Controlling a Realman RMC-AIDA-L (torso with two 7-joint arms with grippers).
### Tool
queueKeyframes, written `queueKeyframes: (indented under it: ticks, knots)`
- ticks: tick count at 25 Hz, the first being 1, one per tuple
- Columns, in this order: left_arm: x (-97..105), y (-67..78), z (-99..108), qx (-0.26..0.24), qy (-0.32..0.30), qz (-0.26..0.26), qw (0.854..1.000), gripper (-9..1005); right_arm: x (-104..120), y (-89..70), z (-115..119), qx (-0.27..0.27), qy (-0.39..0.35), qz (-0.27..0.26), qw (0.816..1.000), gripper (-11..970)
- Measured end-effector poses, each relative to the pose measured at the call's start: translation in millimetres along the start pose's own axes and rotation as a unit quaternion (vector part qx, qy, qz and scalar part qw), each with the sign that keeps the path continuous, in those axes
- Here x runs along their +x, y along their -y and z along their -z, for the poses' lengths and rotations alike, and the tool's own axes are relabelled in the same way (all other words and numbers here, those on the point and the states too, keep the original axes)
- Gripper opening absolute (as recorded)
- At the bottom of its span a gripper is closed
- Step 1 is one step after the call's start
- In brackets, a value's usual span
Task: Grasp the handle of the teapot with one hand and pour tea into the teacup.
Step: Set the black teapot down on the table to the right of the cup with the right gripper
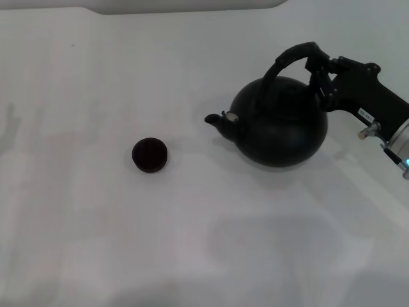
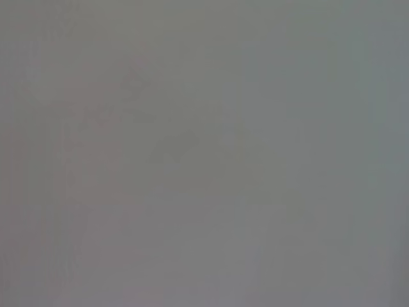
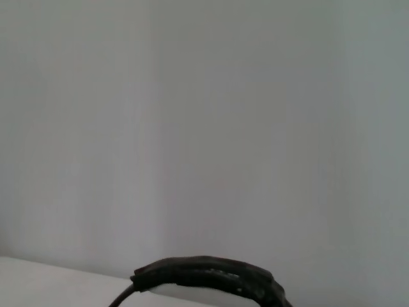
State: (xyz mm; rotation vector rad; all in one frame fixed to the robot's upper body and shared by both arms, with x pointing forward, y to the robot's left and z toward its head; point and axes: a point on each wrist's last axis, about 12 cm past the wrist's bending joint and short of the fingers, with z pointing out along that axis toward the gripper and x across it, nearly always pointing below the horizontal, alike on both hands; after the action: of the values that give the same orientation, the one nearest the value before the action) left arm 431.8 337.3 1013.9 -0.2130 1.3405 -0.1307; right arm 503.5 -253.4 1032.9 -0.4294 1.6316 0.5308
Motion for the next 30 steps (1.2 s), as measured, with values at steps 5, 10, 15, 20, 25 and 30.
queueKeyframes:
  ticks: [5,10,15,20,25,30]
  knots:
    - [0.1,0.1,0.2,0.000,0.000,0.000,1.000,886,1.1,0.4,-2.2,-0.015,0.005,0.000,1.000,106]
    - [0.2,-0.1,0.7,-0.001,-0.001,0.000,1.000,885,3.2,0.0,-1.5,-0.017,0.001,0.003,1.000,106]
    - [0.2,0.1,0.4,0.000,0.000,0.000,1.000,885,4.1,-0.1,-1.2,-0.017,0.000,0.004,1.000,107]
    - [0.2,0.1,0.4,0.000,0.000,0.000,1.000,885,6.4,1.1,-2.0,-0.017,-0.007,0.003,1.000,106]
    - [0.3,0.4,0.6,0.000,0.000,0.001,1.000,885,7.6,1.5,-2.8,-0.018,-0.011,0.003,1.000,106]
    - [0.7,1.2,0.7,0.000,-0.001,0.002,1.000,885,9.8,2.0,-2.1,-0.019,-0.015,0.002,1.000,107]
